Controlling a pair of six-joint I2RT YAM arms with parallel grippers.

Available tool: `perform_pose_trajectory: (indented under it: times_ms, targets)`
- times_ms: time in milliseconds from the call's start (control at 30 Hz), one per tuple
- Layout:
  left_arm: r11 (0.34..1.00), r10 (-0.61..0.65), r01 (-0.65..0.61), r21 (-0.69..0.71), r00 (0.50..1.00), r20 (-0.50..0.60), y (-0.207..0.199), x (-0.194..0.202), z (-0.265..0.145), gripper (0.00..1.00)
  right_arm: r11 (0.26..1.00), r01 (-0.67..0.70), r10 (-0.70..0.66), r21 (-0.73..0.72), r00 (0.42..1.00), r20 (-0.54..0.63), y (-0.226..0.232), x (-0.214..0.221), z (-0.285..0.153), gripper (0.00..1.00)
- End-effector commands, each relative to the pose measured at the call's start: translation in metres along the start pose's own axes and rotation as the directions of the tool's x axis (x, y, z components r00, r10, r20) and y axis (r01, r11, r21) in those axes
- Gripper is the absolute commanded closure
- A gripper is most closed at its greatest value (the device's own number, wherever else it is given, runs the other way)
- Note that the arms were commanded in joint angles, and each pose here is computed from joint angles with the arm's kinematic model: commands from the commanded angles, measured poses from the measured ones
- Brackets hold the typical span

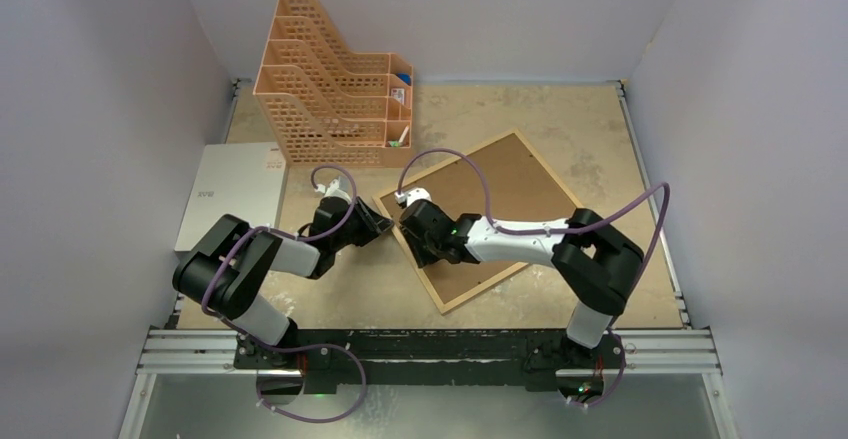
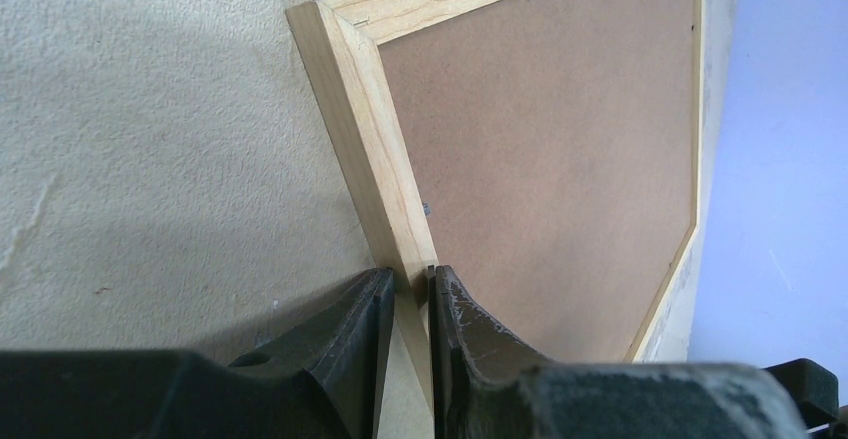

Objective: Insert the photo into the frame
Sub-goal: Install the photo frame at the center of the board.

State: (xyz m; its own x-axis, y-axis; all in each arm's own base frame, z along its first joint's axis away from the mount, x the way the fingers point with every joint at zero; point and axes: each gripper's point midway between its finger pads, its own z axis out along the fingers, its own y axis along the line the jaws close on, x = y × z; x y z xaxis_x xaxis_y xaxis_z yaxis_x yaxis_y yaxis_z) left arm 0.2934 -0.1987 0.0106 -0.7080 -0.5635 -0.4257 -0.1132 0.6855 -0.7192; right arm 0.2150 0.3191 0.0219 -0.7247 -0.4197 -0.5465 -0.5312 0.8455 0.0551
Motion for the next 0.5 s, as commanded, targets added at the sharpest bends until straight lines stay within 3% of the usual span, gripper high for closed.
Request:
perform_pose_trajectory:
  times_ms: [0, 467]
  targets:
    - [0.920, 0.011, -0.104, -0.378, 0.971, -0.240, 0.113, 0.070, -0.038, 0.75, 0.999, -0.039, 0.039, 0.008, 0.977, -0.211, -0.009, 0.048, -0.019, 0.57]
    - [0.927, 0.010, -0.100, -0.362, 0.970, -0.242, 0.112, 0.072, -0.037, 0.75, 0.998, -0.058, 0.064, 0.028, 0.965, -0.254, -0.016, 0.058, -0.020, 0.50]
